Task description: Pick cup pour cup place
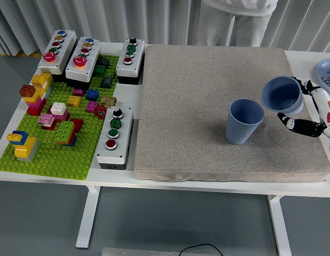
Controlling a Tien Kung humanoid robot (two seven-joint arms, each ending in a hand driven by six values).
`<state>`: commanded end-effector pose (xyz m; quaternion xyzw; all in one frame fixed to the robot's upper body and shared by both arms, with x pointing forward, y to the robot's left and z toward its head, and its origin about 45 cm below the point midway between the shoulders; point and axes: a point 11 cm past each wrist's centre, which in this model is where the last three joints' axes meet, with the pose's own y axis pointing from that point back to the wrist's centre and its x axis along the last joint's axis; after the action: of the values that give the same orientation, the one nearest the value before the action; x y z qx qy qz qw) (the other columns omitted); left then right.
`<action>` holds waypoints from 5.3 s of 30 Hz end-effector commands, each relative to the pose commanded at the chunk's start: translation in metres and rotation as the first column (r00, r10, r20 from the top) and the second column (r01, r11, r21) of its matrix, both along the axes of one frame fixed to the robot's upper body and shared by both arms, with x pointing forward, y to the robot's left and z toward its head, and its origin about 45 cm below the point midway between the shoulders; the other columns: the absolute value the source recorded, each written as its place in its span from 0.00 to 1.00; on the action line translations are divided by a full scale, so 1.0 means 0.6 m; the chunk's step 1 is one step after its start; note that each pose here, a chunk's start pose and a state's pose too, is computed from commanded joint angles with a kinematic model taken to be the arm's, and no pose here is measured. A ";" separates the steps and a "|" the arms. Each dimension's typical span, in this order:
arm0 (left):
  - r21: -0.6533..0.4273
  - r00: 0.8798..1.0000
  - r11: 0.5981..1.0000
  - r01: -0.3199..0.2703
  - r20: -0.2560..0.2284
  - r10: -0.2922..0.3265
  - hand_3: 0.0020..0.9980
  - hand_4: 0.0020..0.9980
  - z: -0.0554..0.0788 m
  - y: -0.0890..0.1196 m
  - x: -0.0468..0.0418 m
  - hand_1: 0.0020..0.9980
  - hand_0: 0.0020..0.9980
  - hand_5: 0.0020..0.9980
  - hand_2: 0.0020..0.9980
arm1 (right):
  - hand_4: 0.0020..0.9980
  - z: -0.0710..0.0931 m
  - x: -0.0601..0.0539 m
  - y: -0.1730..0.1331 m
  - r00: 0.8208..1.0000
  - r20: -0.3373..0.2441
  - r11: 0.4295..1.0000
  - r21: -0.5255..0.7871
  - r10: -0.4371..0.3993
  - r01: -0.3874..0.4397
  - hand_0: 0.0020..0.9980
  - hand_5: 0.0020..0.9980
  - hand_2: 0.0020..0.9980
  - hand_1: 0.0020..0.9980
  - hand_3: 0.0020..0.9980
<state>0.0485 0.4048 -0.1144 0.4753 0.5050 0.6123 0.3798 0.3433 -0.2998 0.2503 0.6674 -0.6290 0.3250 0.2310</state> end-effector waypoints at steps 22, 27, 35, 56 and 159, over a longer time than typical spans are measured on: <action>0.003 1.000 1.000 -0.001 0.006 0.001 0.67 0.50 0.001 0.002 0.004 0.76 0.73 0.92 0.82 | 0.70 0.024 0.010 0.015 0.995 0.085 0.977 -0.210 0.060 -0.041 0.85 0.06 0.71 0.76 0.76; 0.003 1.000 1.000 -0.002 0.007 0.002 0.66 0.50 0.001 0.003 0.005 0.76 0.73 0.92 0.82 | 0.70 0.027 0.012 0.015 0.993 0.094 0.968 -0.245 0.077 -0.052 0.85 0.06 0.71 0.76 0.76; 0.004 1.000 1.000 -0.002 0.008 0.002 0.66 0.50 0.001 0.003 0.005 0.76 0.73 0.92 0.82 | 0.70 0.032 0.014 0.013 0.990 0.106 0.952 -0.299 0.097 -0.062 0.86 0.05 0.70 0.76 0.75; 0.006 1.000 1.000 -0.002 0.006 0.002 0.66 0.50 0.002 0.005 0.003 0.76 0.73 0.92 0.82 | 0.69 0.038 0.018 0.031 0.987 0.105 0.913 -0.401 0.125 -0.073 0.87 0.03 0.71 0.76 0.75; 0.013 1.000 1.000 -0.002 0.003 0.002 0.66 0.50 0.004 0.012 0.005 0.76 0.73 0.92 0.82 | 0.63 0.061 0.011 0.064 0.975 0.141 0.829 -0.556 0.173 -0.067 0.92 0.00 0.71 0.78 0.71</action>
<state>0.0512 0.4118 -0.1118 0.4765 0.5007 0.6167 0.3767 0.3498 -0.2614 0.2868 0.5787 -0.4852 0.5655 0.3317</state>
